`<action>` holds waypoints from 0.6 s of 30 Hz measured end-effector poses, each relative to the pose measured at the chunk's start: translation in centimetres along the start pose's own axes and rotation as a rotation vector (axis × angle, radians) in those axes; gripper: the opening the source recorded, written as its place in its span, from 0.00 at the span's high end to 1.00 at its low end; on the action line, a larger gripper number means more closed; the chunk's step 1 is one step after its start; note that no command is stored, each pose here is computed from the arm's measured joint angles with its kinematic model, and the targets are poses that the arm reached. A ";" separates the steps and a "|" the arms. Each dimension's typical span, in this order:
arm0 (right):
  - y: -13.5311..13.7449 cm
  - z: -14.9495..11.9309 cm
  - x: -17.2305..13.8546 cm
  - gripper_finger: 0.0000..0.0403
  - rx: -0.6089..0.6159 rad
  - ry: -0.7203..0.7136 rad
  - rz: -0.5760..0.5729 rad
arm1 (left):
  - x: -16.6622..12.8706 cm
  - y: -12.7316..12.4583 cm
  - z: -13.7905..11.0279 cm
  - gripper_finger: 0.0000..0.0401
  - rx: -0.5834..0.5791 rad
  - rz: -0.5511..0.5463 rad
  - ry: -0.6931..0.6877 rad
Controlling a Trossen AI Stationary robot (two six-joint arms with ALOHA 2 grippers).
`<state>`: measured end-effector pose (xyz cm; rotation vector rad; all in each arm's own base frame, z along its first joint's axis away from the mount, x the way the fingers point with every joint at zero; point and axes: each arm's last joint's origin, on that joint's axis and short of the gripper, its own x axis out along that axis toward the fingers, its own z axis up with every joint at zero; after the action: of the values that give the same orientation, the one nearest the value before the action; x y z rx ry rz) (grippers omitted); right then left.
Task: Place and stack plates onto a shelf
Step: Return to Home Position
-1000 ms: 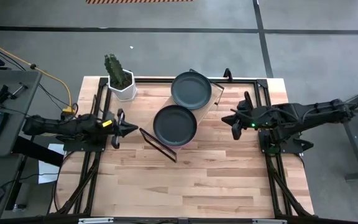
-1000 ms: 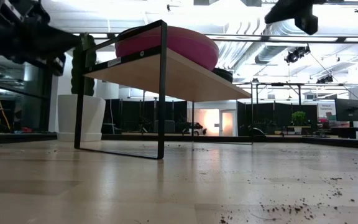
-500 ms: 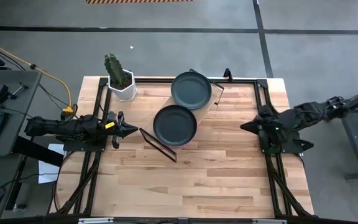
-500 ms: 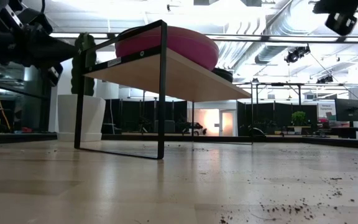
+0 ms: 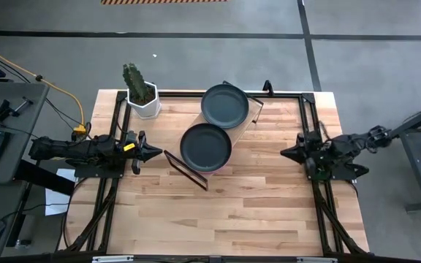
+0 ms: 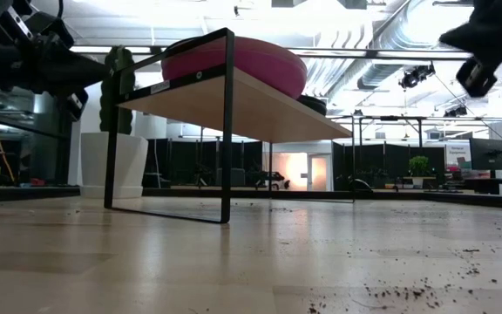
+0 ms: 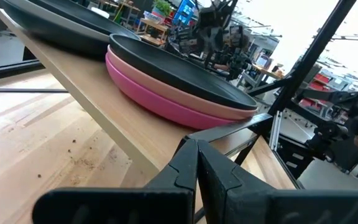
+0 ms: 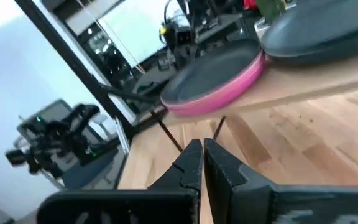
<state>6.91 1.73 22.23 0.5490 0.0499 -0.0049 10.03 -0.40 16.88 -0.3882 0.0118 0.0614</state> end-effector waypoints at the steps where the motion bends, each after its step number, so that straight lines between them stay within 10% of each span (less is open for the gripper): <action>1: -0.2 -0.4 0.2 1.00 0.002 0.007 0.000 | 0.0 0.0 0.0 1.00 0.000 0.000 0.000; 18: -2.7 -4.0 2.9 1.00 -0.133 -0.087 0.078 | 0.0 0.0 0.0 1.00 0.001 0.005 0.002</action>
<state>9.56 1.54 17.24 0.4168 -0.0560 0.0507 10.06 -0.39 16.85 -0.3875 0.0147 0.0663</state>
